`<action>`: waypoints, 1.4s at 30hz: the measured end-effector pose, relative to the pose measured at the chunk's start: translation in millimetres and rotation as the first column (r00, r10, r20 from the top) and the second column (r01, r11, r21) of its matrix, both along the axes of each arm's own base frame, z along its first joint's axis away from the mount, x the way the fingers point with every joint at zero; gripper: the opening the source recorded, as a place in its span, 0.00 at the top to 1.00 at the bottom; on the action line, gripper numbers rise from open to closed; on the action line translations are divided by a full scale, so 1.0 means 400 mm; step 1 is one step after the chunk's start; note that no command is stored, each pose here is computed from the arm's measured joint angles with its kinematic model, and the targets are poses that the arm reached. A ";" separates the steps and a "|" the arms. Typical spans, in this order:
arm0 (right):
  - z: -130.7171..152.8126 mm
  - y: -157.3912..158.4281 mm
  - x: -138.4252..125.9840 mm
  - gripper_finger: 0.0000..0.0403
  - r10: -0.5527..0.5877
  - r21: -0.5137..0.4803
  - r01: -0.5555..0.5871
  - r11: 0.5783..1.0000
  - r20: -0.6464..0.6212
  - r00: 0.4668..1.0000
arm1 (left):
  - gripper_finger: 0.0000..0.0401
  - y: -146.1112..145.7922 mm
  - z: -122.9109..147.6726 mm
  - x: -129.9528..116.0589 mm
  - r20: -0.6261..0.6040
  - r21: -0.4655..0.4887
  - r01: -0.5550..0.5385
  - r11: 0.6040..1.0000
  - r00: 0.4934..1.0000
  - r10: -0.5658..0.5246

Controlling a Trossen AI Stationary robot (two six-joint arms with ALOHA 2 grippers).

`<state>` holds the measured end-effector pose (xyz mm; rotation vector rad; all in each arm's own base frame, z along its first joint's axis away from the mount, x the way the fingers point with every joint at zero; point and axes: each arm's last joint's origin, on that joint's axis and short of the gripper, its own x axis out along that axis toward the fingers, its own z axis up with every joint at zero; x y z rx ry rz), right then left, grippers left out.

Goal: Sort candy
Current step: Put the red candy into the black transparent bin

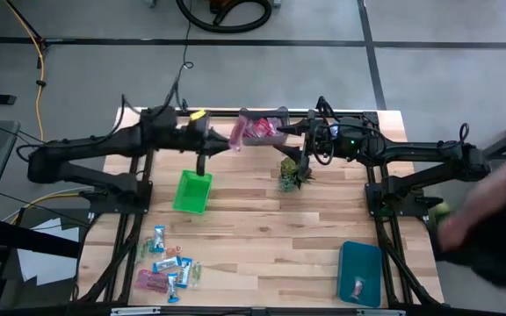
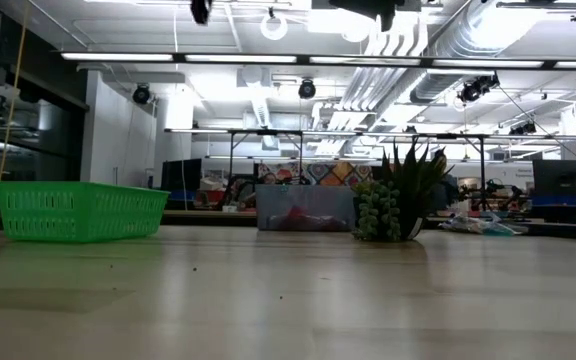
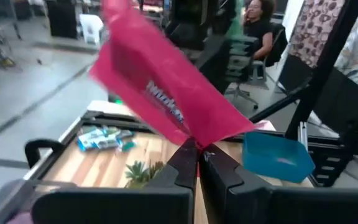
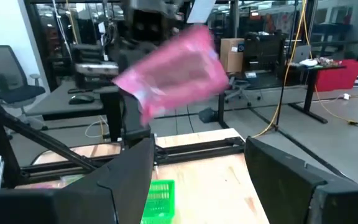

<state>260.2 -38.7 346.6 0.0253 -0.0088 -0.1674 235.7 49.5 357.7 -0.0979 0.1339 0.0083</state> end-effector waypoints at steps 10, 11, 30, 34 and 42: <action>0.000 0.002 0.000 0.38 0.018 0.044 -0.018 0.999 0.008 1.000 | 1.00 0.014 -0.065 0.072 -0.079 -0.047 0.121 0.992 0.989 -0.125; 0.000 0.002 0.000 0.38 0.018 0.044 -0.018 0.999 0.008 1.000 | 1.00 0.012 -0.065 0.076 -0.070 -0.046 0.126 0.991 0.989 -0.129; 0.024 0.003 -0.007 0.38 0.017 0.030 -0.020 0.999 0.090 0.996 | 1.00 0.147 -0.101 0.166 -0.179 0.021 -0.172 0.985 0.968 0.173; 0.025 0.003 -0.007 0.38 0.017 0.030 -0.020 0.999 0.091 0.996 | 1.00 0.241 -0.139 0.222 -0.254 0.048 -0.221 0.974 0.941 0.225; 0.025 0.003 -0.007 0.38 0.017 0.034 -0.020 0.999 0.093 0.996 | 1.00 0.407 -0.278 0.284 -0.406 0.019 -0.385 0.923 0.840 0.359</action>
